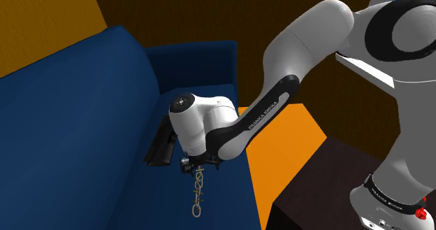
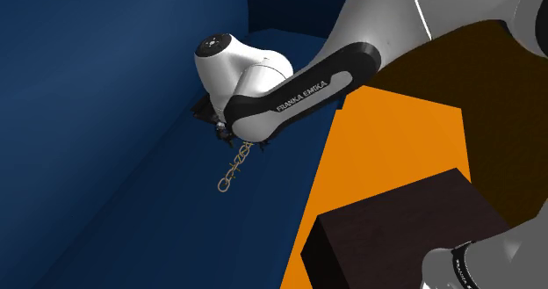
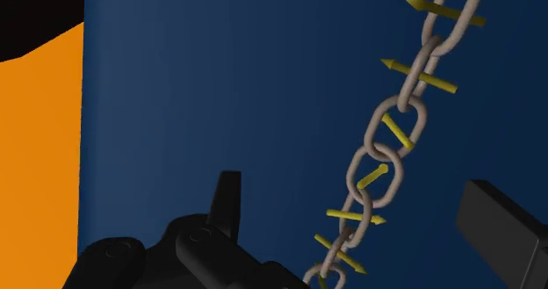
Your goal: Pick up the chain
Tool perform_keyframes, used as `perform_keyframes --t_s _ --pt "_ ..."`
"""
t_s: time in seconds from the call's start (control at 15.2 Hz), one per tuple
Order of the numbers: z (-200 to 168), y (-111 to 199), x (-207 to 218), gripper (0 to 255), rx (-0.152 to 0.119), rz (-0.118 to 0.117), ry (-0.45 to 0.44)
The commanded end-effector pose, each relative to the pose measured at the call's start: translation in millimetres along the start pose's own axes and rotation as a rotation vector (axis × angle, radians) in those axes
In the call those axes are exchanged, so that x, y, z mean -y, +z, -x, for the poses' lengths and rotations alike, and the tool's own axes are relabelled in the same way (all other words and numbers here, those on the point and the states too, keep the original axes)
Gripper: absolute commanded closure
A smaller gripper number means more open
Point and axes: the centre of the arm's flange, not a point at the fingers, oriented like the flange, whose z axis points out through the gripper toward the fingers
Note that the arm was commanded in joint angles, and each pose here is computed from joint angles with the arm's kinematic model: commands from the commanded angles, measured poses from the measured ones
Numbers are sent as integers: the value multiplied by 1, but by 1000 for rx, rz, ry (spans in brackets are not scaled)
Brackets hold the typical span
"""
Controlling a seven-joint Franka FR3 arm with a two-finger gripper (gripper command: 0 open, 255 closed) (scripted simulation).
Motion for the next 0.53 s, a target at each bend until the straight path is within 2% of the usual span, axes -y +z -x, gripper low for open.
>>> perform_keyframes --t_s 0.0,0.13,0.46 --pt "-4 19 24 0 -1 10 34" --pt "-7 31 39 0 0 15 56" --pt "-5 57 41 0 0 15 56"
